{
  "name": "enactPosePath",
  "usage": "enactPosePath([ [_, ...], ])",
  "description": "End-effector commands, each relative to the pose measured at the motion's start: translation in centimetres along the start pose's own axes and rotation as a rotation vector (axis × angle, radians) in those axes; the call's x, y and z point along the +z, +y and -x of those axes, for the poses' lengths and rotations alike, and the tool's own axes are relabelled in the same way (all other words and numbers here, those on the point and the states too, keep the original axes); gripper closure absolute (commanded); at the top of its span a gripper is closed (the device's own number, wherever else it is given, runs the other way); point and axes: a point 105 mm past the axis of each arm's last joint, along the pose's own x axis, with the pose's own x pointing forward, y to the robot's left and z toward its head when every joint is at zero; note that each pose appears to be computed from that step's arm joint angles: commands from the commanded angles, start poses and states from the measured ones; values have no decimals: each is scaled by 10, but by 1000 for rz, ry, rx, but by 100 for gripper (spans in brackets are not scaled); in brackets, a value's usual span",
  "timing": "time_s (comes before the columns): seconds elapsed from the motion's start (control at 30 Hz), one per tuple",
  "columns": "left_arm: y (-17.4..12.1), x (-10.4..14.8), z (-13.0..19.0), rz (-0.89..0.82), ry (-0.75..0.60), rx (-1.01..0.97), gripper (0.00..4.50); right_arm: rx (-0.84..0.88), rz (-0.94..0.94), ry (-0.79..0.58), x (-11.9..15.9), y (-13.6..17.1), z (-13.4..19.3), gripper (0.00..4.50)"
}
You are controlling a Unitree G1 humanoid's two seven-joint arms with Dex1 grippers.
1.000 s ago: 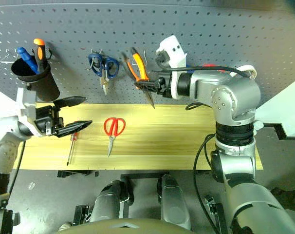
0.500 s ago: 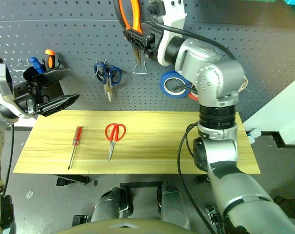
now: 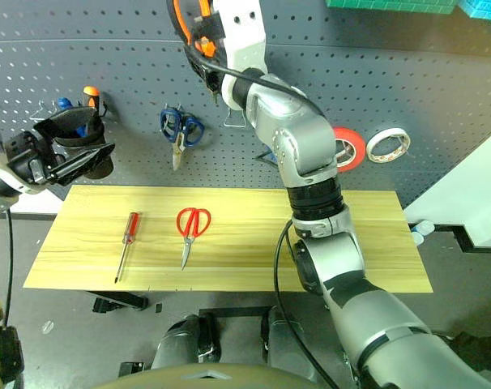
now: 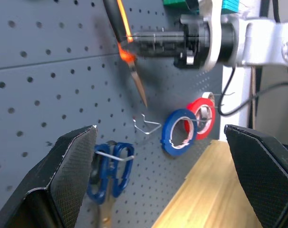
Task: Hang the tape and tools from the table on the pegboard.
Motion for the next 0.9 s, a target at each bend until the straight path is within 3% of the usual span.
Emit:
enactPosePath([
  [0.03, 2, 7, -2, -51, -17, 5, 0, -69, 33, -37, -1, -9, 0, 248],
  [0.6, 2, -5, -3, -41, 7, -8, 0, -161, 98, 96, -60, -20, 13, 248],
  [0.83, 2, -12, -3, -26, 29, -13, 0, -128, 50, 57, -45, -17, 15, 18],
  [0.9, 1, -15, -2, -15, 38, -11, 0, -125, 38, 32, -35, -20, 17, 4],
])
